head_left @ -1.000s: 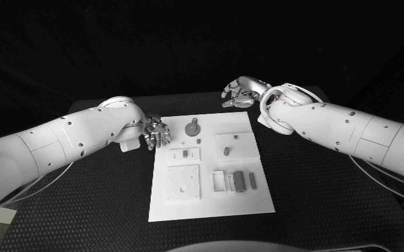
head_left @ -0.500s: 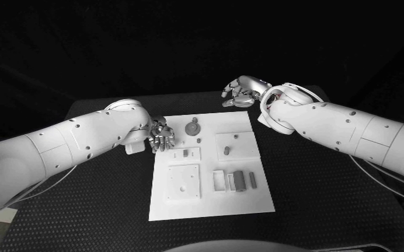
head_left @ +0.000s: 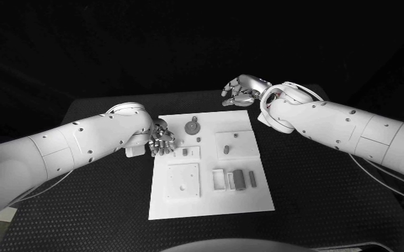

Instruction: Assemble the parts on the task board

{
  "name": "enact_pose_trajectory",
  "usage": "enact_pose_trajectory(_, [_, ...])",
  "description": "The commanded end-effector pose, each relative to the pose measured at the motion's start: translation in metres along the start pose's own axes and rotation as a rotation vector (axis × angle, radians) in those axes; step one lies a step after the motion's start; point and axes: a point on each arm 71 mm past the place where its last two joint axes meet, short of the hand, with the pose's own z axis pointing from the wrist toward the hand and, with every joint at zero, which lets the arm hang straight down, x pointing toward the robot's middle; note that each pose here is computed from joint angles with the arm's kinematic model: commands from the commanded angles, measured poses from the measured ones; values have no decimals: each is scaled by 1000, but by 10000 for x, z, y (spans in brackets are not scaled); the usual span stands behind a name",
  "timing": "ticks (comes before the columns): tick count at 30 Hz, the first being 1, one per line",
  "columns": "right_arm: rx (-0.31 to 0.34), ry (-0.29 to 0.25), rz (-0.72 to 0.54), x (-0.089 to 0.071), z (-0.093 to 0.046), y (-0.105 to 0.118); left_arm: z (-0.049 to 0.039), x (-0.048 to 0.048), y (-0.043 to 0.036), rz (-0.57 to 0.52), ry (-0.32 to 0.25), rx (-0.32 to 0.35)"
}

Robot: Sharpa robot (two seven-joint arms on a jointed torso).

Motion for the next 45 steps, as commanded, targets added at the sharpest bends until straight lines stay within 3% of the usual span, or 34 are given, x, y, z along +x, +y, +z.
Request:
enact_pose_trajectory(1, [-6, 9, -3, 6, -1, 8, 3, 8, -7, 24, -20, -14])
enact_pose_trajectory(20, [-5, 9, -2, 8, -2, 1, 71, 116, -51, 23, -24, -10])
enact_pose_trajectory(45, [-5, 9, -2, 3, -10, -8, 91, 203, -57, 58, 31, -17])
